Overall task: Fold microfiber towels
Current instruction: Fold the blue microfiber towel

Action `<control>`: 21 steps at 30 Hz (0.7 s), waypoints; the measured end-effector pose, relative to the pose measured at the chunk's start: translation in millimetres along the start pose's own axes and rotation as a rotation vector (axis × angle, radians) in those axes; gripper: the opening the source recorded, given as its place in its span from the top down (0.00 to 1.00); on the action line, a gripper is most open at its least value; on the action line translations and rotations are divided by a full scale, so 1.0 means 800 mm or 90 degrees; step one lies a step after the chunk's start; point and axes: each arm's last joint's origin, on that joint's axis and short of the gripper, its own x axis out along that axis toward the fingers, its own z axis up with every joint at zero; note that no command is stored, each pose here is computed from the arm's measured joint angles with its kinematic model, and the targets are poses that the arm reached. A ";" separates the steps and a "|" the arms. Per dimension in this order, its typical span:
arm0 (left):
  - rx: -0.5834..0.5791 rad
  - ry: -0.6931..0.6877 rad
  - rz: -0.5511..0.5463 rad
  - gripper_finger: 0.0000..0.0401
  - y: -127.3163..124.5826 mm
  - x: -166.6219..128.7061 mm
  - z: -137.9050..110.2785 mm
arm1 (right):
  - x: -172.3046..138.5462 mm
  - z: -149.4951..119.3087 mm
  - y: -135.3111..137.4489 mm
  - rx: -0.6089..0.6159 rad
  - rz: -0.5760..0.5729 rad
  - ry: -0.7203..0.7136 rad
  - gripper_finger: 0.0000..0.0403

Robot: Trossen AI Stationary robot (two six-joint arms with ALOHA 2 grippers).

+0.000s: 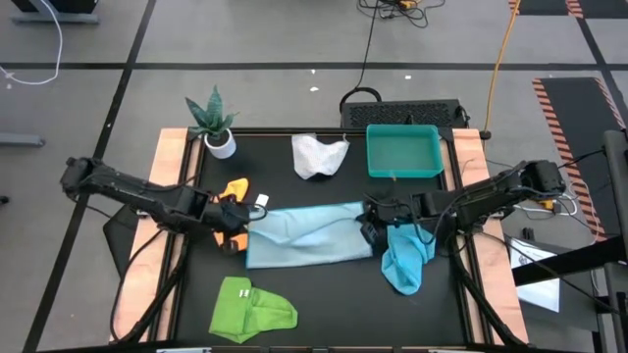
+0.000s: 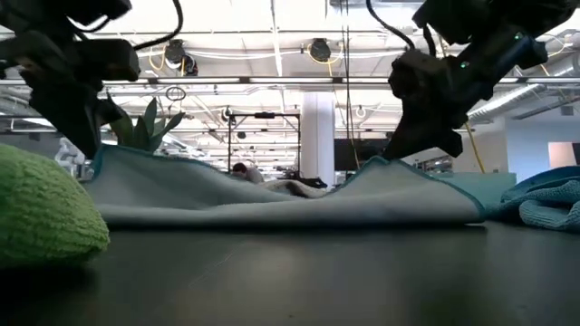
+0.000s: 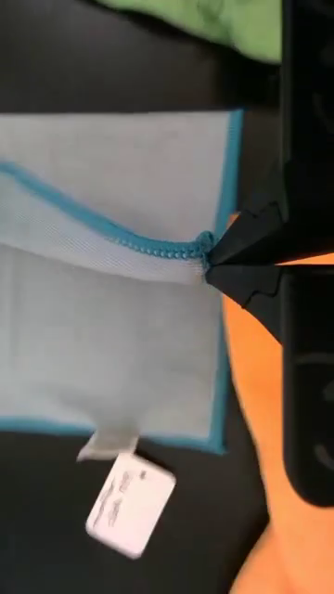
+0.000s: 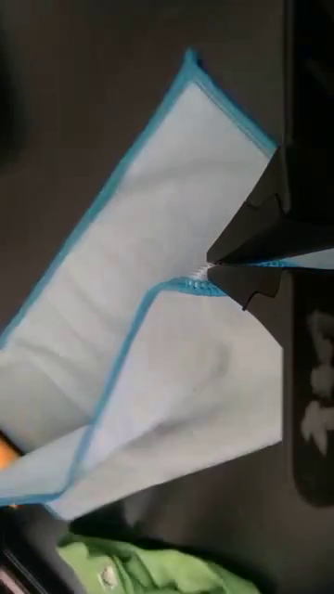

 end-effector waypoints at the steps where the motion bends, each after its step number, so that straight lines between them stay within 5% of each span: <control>1: -0.002 0.006 0.008 1.00 0.004 0.000 0.000 | 0.001 0.002 -0.004 0.006 -0.011 -0.003 1.00; 13: -0.075 0.050 0.028 1.00 0.038 0.013 0.007 | 0.018 0.013 -0.034 0.034 -0.094 -0.007 1.00; 21: -0.050 0.089 0.016 1.00 0.044 0.025 0.008 | 0.022 0.021 -0.034 0.025 -0.094 -0.046 1.00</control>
